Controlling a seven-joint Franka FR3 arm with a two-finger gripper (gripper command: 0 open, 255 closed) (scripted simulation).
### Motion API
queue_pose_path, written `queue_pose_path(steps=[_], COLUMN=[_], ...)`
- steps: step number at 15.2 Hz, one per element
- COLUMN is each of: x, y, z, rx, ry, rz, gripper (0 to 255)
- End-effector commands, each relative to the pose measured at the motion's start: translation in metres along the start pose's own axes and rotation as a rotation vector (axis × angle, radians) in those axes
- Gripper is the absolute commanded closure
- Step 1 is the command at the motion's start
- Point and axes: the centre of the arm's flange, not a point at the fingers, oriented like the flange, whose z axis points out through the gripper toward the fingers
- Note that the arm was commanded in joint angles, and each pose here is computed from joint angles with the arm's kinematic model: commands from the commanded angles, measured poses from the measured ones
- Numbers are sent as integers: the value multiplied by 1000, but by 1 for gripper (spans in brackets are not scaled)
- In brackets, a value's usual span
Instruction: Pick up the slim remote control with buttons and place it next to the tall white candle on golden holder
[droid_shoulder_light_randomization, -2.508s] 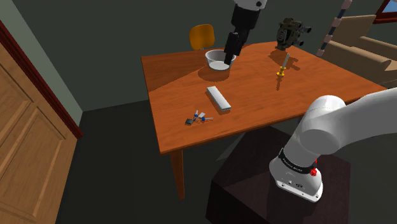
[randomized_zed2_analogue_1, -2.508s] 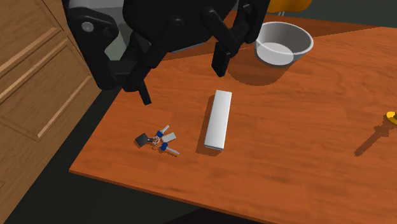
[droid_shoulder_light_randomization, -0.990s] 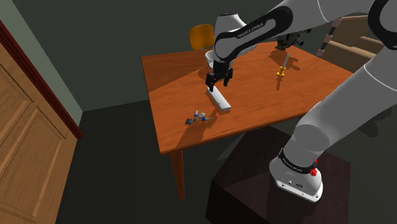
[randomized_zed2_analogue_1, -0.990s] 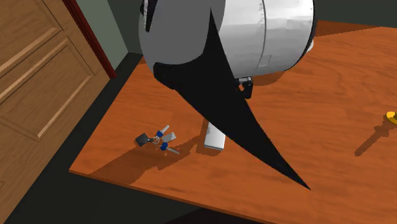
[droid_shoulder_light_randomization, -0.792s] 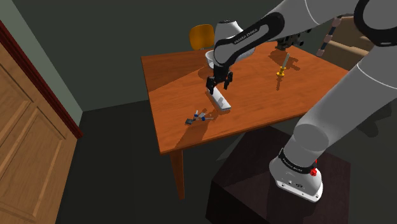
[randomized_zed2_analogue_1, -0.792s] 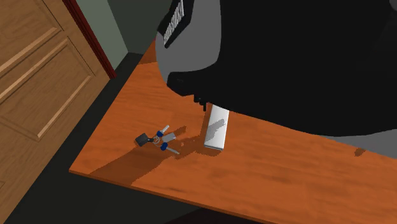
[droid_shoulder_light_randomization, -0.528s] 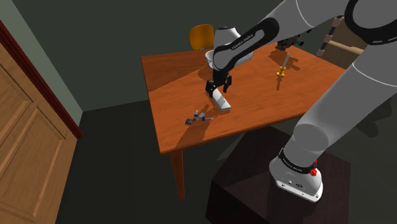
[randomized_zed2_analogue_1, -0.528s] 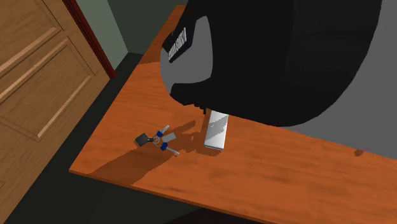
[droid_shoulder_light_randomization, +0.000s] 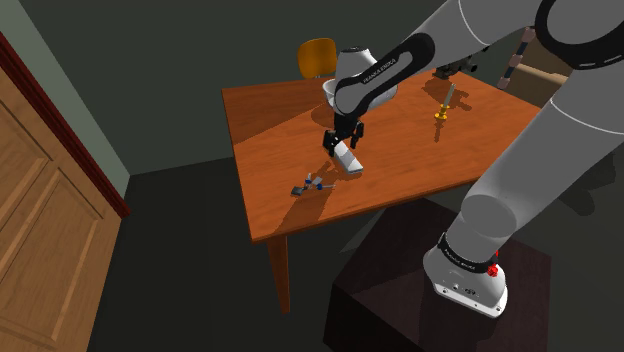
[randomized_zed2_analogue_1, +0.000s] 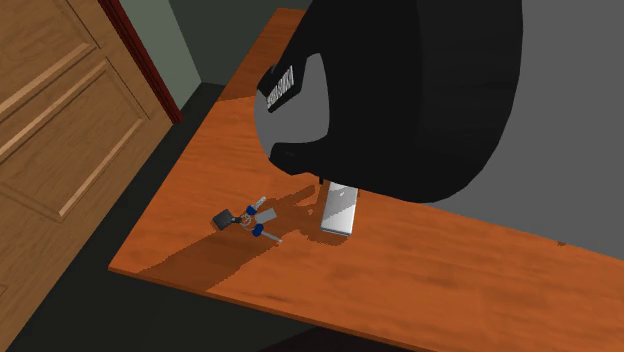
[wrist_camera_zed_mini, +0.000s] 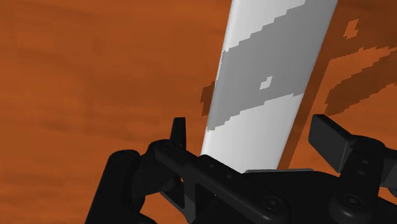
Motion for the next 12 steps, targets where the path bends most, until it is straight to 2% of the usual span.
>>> queue_pose_path(steps=[1, 2, 3, 12], x=[0, 0, 0, 0], y=[0, 0, 0, 0], z=[0, 0, 0, 0], rx=[0, 0, 0, 0], ry=[0, 0, 0, 0], rz=[0, 0, 0, 0], gripper=[0, 0, 255, 255])
